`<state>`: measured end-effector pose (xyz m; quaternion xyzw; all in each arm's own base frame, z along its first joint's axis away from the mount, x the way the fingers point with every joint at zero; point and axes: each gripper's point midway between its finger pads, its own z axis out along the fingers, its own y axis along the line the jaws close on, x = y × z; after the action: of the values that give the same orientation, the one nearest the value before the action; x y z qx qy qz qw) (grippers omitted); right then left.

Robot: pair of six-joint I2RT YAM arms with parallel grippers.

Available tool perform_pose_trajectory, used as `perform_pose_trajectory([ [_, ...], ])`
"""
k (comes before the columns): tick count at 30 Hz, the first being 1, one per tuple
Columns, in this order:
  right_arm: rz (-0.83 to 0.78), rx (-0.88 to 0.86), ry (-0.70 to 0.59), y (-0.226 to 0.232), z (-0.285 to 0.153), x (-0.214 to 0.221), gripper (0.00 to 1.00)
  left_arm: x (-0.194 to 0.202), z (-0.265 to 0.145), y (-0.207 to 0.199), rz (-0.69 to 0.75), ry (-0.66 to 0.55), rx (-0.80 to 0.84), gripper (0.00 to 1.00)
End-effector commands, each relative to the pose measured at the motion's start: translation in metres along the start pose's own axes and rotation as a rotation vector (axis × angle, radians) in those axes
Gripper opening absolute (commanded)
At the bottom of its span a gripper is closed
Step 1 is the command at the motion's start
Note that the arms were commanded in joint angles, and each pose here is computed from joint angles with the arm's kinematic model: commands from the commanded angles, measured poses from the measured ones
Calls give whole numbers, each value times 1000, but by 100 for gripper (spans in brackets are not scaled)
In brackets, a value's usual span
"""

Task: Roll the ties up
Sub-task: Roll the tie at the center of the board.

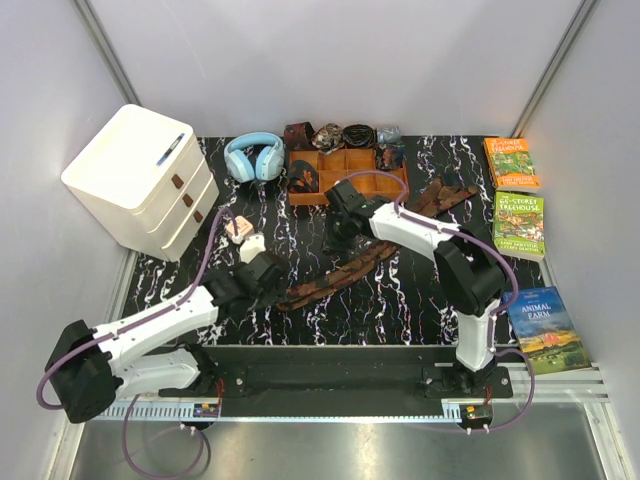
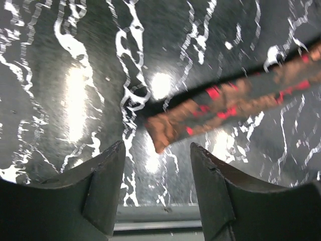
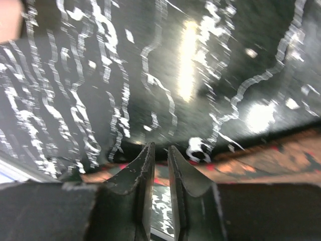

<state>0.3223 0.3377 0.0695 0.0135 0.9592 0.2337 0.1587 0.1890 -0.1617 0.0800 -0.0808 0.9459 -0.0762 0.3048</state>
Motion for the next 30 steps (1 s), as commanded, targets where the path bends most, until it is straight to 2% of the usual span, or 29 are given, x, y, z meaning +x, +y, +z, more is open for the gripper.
perform_pose_trajectory([
  [1,-23,28,-78,-13,-32,-11,25,-8,9,8,-35,-42,-45,58],
  [7,40,38,-124,-43,-55,-29,25,1,23,12,-43,-28,-63,55],
  [16,88,49,-146,-68,-68,-33,25,13,39,6,-61,13,-58,39],
  [19,133,28,-161,-81,-74,-42,24,11,42,5,-64,1,-56,31],
  [24,237,15,-211,-114,-89,-73,24,5,45,3,-60,-23,-61,0],
  [26,295,19,-252,-134,-99,-93,28,3,43,4,-65,-40,-60,0],
  [29,376,59,-324,-165,-111,-125,43,-2,35,12,-76,-69,-65,0],
  [30,391,68,-339,-171,-113,-133,43,-2,34,16,-81,-74,-73,0],
])
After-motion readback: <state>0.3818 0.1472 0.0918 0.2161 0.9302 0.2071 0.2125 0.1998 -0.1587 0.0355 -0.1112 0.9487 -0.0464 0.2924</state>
